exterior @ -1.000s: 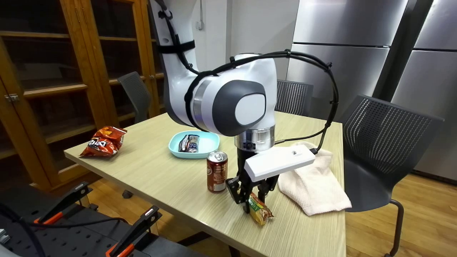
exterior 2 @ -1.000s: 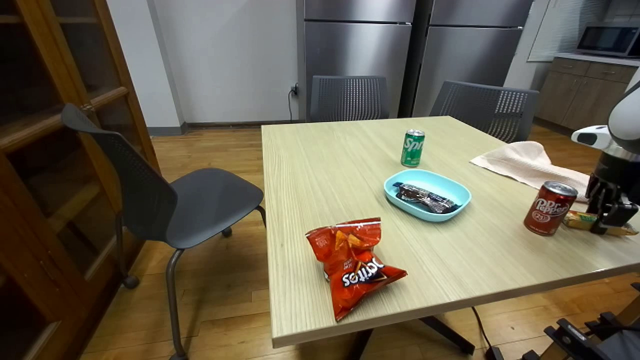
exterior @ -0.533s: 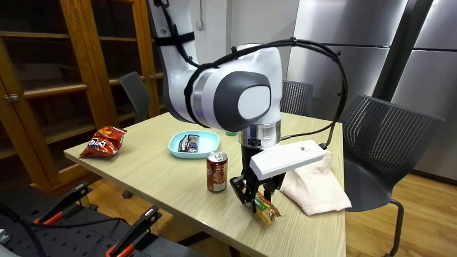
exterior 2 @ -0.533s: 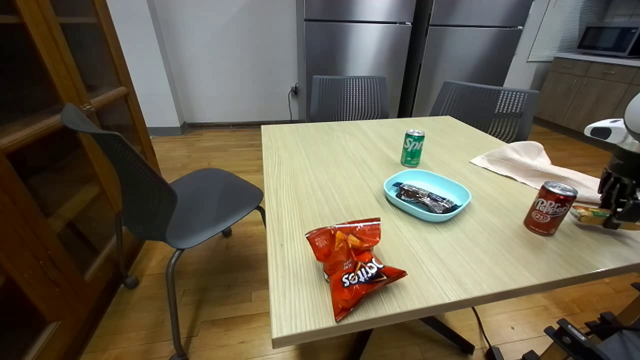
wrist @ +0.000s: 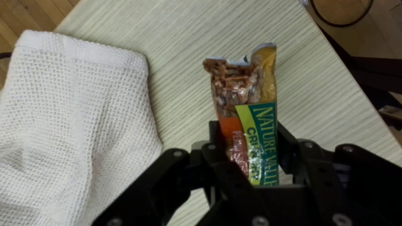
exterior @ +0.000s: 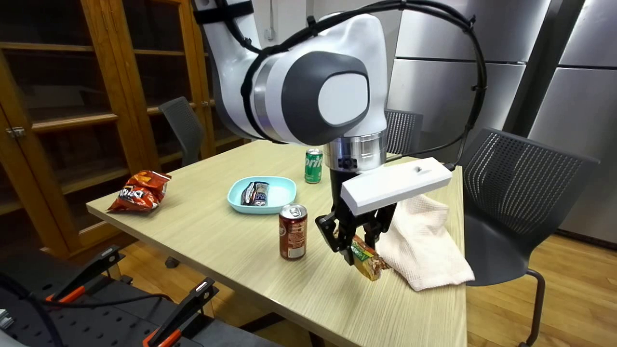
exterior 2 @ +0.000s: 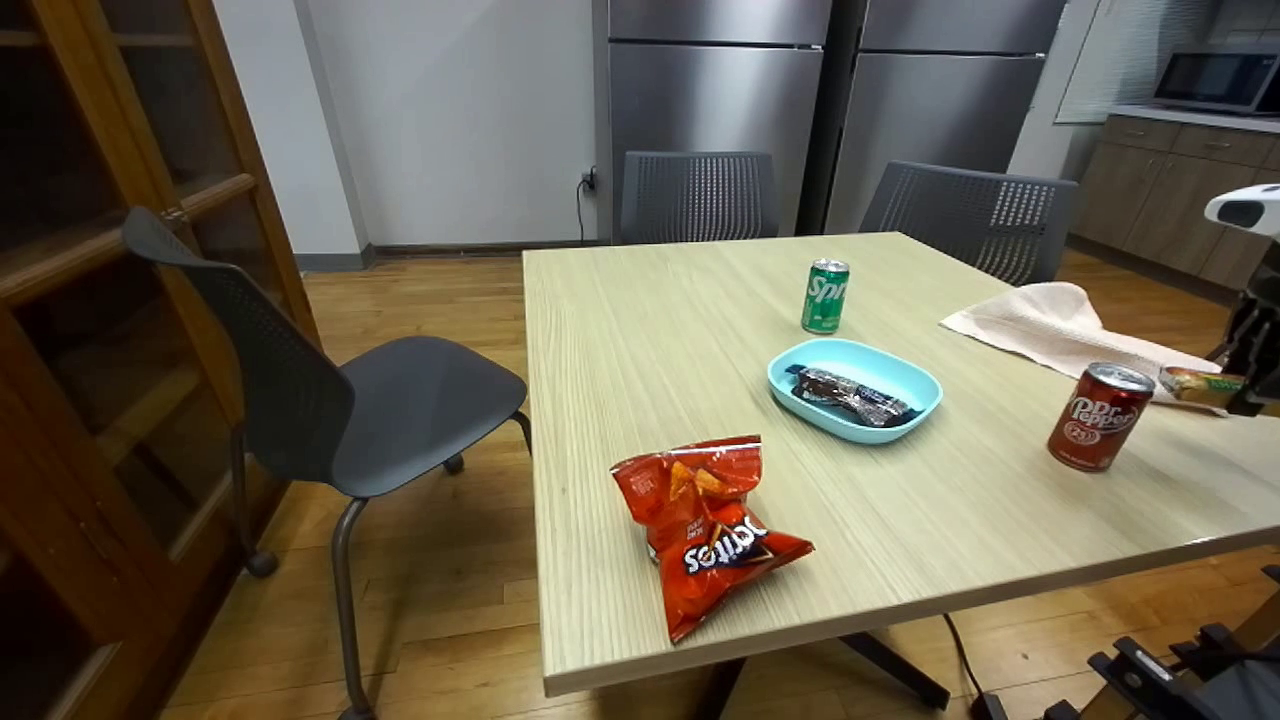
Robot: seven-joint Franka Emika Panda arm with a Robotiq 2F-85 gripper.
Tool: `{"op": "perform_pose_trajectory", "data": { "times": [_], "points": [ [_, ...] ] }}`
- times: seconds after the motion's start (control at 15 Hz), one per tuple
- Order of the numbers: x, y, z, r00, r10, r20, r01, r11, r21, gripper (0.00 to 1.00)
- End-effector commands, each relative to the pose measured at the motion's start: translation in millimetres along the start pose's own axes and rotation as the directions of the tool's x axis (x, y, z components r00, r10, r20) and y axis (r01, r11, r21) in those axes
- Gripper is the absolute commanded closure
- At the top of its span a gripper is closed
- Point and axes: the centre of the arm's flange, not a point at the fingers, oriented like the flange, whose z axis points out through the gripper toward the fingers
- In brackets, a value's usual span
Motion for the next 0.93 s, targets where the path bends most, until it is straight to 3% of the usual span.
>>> {"op": "perform_pose_trajectory", "data": {
  "times": [0.0,0.4,0.87],
  "points": [
    [3.4,-5.3,-38.1,0.999,0.019,-0.032,-0.019,1.000,-0.002,0.84],
    [26.7,-8.1,-76.9,0.998,0.011,-0.061,-0.014,0.999,-0.040,0.84],
    [86.5,-9.2,-111.6,0.994,-0.015,-0.108,0.008,0.998,-0.064,0.84]
  ]
}}
